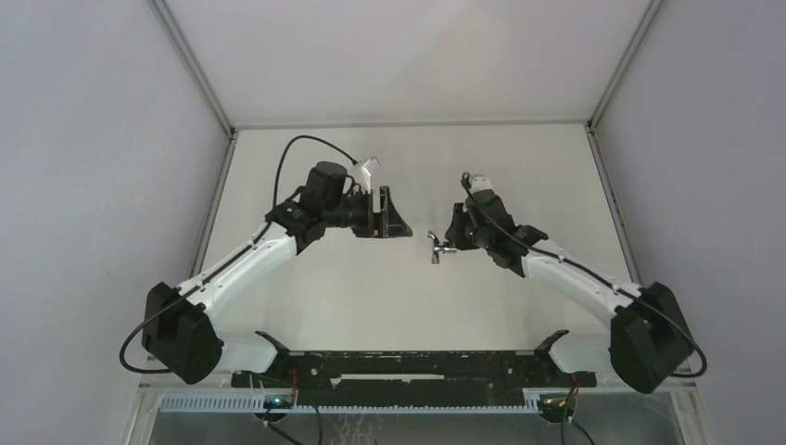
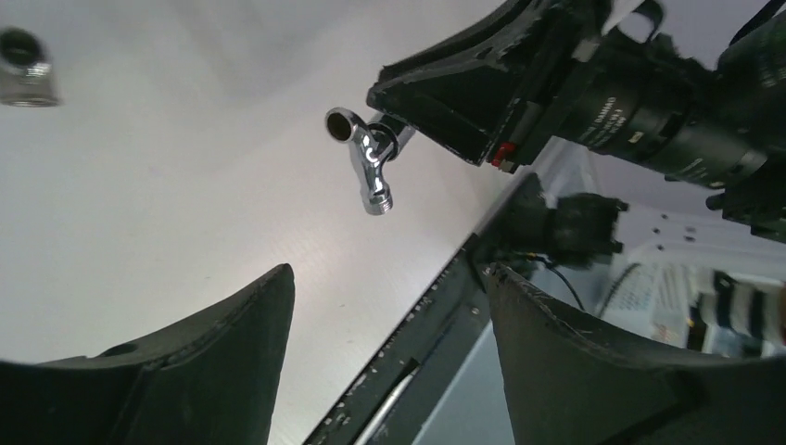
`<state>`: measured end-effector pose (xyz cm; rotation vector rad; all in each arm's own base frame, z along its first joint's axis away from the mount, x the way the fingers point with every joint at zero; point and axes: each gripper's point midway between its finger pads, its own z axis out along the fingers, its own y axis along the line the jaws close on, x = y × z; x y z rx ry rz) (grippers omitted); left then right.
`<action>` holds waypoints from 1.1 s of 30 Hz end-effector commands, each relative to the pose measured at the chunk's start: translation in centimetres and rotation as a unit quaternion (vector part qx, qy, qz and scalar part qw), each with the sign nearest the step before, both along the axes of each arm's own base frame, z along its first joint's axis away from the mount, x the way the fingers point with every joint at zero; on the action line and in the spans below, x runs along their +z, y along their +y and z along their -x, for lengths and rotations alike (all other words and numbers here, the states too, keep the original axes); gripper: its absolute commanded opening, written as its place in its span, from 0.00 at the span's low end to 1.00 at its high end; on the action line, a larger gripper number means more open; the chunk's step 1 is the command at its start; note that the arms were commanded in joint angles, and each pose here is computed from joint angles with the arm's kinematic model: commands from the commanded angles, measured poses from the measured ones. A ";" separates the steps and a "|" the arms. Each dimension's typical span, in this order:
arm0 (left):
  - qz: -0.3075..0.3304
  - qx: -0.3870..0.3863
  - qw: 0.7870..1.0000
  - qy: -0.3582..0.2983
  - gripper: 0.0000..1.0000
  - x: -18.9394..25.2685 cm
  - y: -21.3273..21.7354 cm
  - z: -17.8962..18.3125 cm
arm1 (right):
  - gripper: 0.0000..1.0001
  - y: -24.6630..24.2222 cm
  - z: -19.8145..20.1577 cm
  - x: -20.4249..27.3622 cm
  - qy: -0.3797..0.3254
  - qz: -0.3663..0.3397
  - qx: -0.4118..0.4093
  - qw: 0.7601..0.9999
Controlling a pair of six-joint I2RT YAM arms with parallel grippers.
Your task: Install the water faucets
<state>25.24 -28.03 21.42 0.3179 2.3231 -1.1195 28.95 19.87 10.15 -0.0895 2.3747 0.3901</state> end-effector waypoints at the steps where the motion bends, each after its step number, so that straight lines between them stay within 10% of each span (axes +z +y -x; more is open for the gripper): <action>1: 0.099 -0.112 0.989 0.021 0.79 1.7 -2.9 2.8 | 0.00 3.3 0.0 6.9 -0.109 -0.082 0.124 0.983; 33: 0.146 -0.078 0.985 0.038 0.59 -1.6 -8.8 1.0 | 0.00 0.3 -0.4 8.7 -0.019 -0.264 -0.140 0.954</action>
